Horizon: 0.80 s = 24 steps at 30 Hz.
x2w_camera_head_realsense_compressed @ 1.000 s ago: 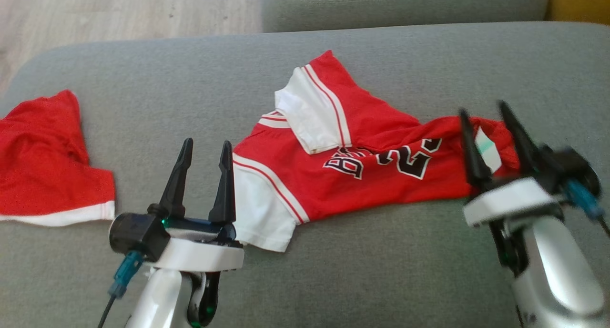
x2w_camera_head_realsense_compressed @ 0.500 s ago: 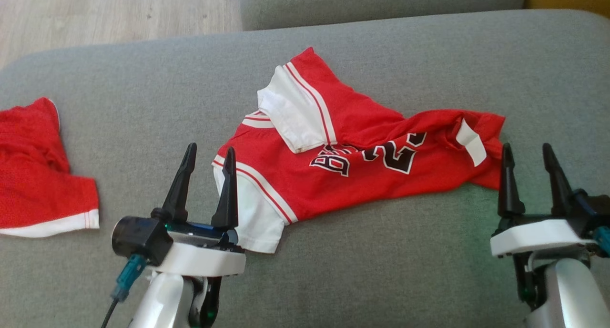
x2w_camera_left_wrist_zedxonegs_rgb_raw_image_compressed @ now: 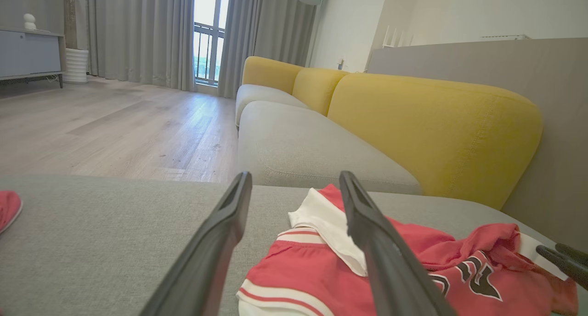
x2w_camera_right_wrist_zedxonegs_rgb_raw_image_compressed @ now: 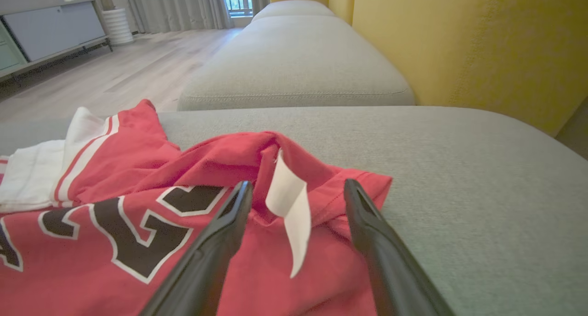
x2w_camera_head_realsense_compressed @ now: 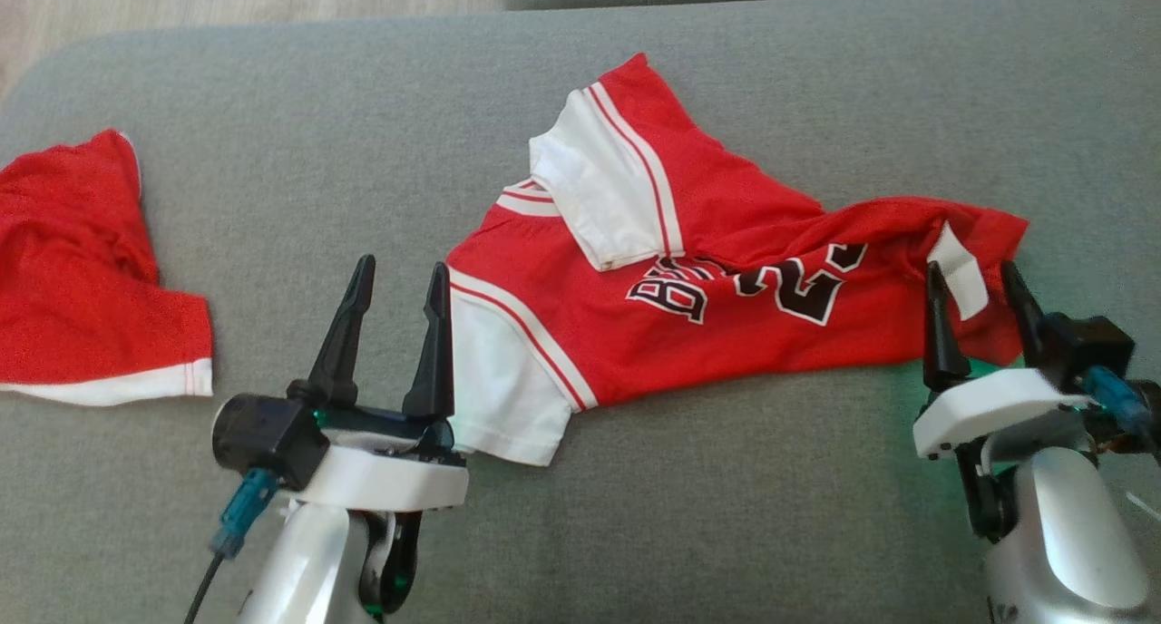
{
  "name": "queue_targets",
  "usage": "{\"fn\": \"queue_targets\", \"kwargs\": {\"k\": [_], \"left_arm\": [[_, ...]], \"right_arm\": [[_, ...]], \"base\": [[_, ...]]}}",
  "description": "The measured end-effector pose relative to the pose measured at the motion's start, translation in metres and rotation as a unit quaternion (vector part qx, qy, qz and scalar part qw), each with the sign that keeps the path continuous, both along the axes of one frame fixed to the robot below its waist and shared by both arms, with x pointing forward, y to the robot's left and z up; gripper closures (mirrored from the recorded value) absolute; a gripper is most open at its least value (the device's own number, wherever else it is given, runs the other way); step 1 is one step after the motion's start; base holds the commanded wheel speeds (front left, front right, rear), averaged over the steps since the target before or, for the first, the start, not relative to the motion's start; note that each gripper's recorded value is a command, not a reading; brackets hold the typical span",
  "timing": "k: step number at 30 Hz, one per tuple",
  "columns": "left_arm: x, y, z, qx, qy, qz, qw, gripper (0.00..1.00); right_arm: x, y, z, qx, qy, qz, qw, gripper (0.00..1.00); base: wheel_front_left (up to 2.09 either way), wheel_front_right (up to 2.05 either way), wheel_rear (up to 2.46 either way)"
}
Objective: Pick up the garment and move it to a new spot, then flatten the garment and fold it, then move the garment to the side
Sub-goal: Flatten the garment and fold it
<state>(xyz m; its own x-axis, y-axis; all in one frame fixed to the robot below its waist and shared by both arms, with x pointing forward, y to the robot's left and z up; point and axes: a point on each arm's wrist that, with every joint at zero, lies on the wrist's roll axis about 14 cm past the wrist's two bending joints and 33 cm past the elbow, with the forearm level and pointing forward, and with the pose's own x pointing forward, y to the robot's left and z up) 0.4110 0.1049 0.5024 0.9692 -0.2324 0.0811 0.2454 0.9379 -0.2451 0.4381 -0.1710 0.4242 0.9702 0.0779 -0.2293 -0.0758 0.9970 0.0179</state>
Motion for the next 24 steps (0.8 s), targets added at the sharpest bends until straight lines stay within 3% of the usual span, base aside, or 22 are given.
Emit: {"fn": "queue_targets", "kwargs": {"k": [7,8,9,18,22,24], "left_arm": [[0.003,0.007,-0.004,0.002,0.005,0.008,1.0,0.0],[0.003,0.008,-0.005,0.003,0.006,0.009,1.0,0.0],[0.003,0.008,-0.006,0.003,0.008,0.01,1.0,0.0],[0.002,0.007,-0.006,0.008,0.008,0.008,1.0,0.0],[0.001,0.003,-0.001,0.007,0.001,0.003,1.0,0.0],[-0.002,0.001,0.005,0.005,-0.006,0.0,1.0,0.0]], "right_arm": [[0.007,0.01,-0.027,-0.027,0.045,0.021,0.998,0.0],[0.008,0.01,-0.029,-0.027,0.049,0.021,0.998,0.71],[0.009,0.01,-0.031,-0.026,0.051,0.02,0.998,1.0],[0.028,0.004,-0.001,-0.003,-0.011,0.0,1.0,1.0],[0.039,0.0,0.032,0.007,-0.061,-0.009,0.998,1.0],[0.053,-0.005,0.072,0.011,-0.11,-0.019,0.994,1.0]], "base": [[0.0,0.0,0.0],[0.0,0.0,0.0],[0.0,0.0,0.0],[0.0,0.0,0.0],[0.0,0.0,0.0],[0.0,0.0,0.0]]}}
